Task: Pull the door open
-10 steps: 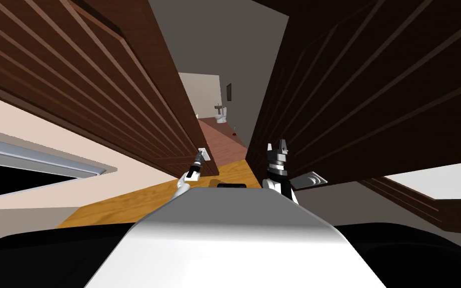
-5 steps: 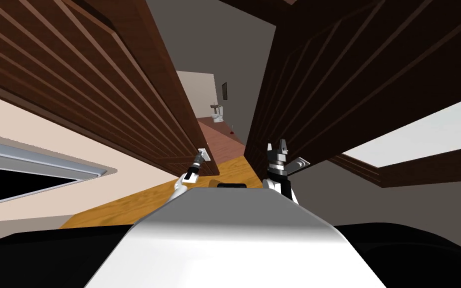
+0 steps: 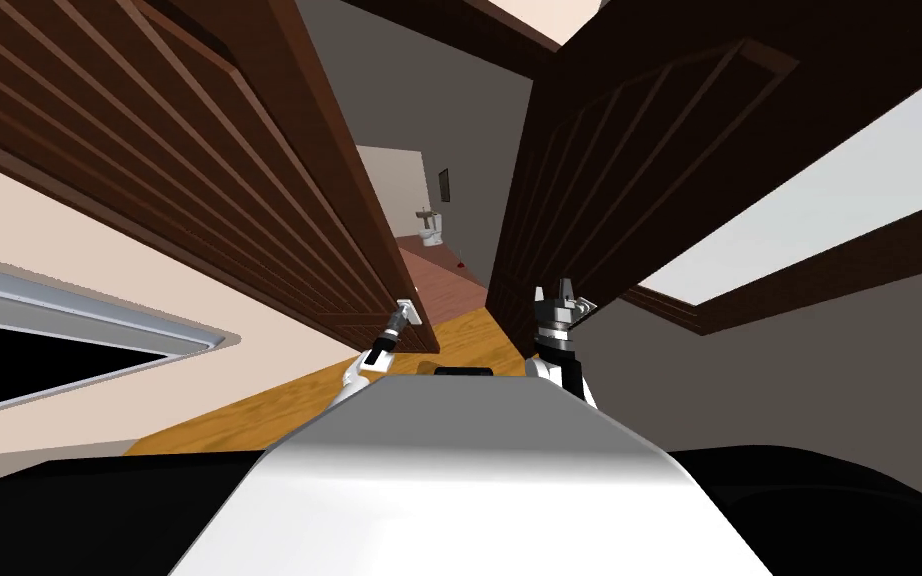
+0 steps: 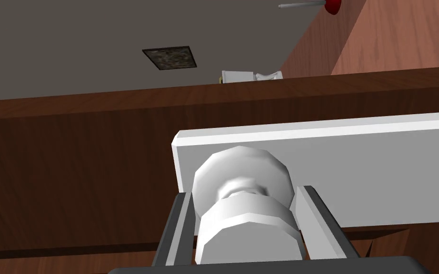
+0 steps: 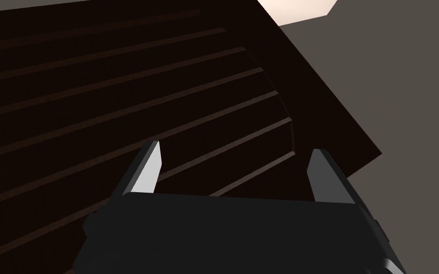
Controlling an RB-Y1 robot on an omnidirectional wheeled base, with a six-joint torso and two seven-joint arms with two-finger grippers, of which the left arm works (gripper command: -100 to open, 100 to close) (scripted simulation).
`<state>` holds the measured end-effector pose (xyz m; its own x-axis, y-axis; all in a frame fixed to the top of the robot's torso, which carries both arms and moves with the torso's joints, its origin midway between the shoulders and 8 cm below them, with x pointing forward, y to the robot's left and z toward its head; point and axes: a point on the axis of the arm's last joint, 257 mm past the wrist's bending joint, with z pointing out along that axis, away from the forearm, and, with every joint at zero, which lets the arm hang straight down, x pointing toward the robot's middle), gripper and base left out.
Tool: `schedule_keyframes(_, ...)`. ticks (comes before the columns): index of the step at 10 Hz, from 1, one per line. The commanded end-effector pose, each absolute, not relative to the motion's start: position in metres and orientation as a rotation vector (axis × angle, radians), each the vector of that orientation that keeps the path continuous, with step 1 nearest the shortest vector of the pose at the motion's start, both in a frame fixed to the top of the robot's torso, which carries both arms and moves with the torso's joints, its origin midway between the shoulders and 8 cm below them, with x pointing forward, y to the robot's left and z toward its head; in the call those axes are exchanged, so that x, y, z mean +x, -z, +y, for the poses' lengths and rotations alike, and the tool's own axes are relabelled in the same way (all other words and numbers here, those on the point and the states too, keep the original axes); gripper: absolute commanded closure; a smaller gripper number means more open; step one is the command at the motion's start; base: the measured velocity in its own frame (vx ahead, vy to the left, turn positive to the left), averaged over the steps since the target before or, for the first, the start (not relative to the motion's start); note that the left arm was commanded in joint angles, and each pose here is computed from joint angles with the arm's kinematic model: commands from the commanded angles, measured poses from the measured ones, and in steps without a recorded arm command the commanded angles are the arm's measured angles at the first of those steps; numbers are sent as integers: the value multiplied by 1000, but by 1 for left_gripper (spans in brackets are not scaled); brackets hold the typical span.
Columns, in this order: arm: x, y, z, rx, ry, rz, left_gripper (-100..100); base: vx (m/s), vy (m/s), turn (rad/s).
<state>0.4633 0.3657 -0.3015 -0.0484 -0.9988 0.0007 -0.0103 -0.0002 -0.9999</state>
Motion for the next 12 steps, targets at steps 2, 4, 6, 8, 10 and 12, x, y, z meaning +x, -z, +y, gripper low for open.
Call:
schedule_keyframes(2,452,299,367,-1171,1266,1271,100,-236,82,-147)
schedule_keyframes(4,444,298,367,-1157,1285,1288,100,-201,103,-108)
schedule_keyframes(6,436,297,367,-1145,1302,1303,100,-211,96,-107)
schedule_keyframes(8,434,299,363,-1145,1308,1310,100,-145,61,-53)
schedule_keyframes(10,424,300,365,-1136,1322,1326,100,-159,67,-124)
schedule_keyframes(12,416,299,368,-1123,1337,1340,100,-184,99,-147)
